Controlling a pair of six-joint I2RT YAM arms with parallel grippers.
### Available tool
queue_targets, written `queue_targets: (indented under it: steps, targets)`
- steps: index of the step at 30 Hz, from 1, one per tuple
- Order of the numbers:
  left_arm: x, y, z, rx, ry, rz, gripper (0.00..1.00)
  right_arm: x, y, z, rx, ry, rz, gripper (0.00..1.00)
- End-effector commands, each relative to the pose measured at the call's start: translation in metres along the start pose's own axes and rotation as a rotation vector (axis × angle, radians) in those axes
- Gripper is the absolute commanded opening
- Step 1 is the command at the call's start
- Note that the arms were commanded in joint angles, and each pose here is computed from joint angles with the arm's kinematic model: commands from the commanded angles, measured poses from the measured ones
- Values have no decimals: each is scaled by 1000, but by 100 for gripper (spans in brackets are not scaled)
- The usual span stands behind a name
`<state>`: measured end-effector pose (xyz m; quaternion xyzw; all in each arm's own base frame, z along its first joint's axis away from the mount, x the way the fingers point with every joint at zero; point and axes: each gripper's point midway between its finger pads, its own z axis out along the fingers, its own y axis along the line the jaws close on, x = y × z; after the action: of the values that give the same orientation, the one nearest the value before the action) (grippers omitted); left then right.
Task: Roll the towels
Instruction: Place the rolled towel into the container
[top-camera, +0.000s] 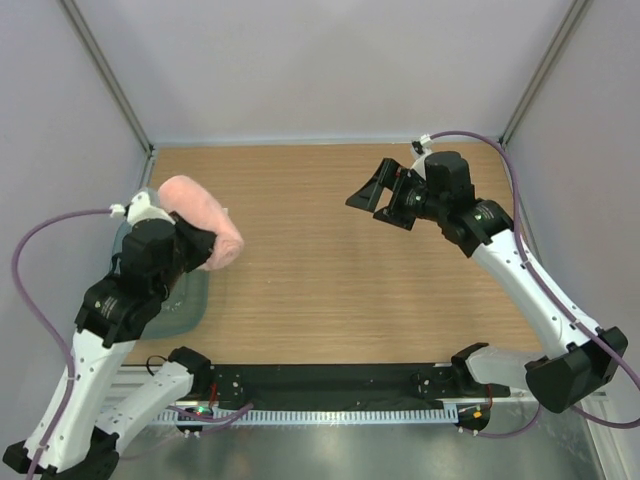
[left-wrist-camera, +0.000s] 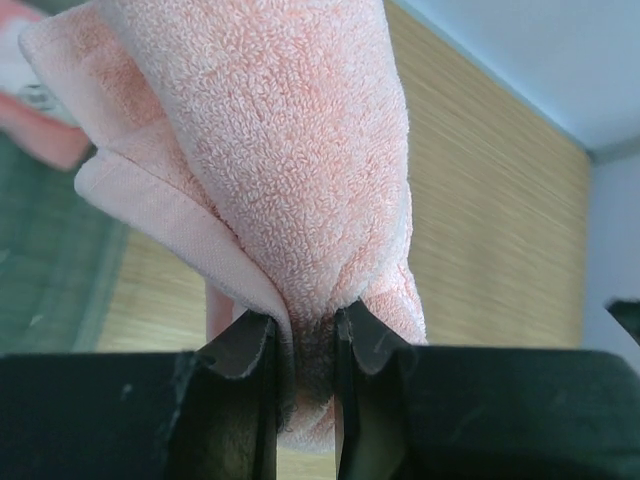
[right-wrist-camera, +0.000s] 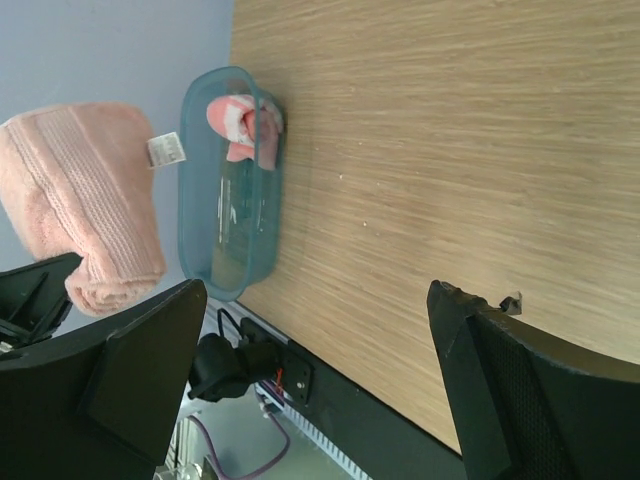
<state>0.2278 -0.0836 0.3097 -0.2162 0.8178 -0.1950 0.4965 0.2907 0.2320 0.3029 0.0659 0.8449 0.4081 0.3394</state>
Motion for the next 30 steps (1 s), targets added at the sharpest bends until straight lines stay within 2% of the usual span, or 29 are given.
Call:
queue_targets:
  steps: [1,4,6,12,15,22,23,25,26,28,30]
  targets:
    - [-25,73,-20,-343,-187,-16,0,1,2,-2,-11,5,-26,100]
    - [-29,103,-31,-447,-288,-66,0,3,4,-3,-22,16,-35,100]
    - [-22,115,-27,-471,-311,-76,0,5,4,-2,-28,27,-40,100]
    - [-26,125,-26,-457,-412,-101,0,14,1,1,-42,68,-46,100]
    - [-22,128,-20,-448,-425,-80,0,19,-1,3,-43,85,-50,100]
    - [1,135,16,-482,-330,-73,0,24,-5,13,-56,111,-51,100]
    - [2,147,20,-516,-330,-91,0,25,-7,14,-53,117,-55,100]
    - [3,144,33,-466,-286,-119,0,26,-8,15,-51,124,-60,100]
    - [-6,160,33,-504,-304,-174,0,27,-9,15,-48,129,-65,100]
    - [-6,160,43,-437,-245,-243,0,27,-9,14,-48,130,-70,100]
    - [-17,179,43,-451,-275,-323,0,28,-9,16,-49,133,-78,100]
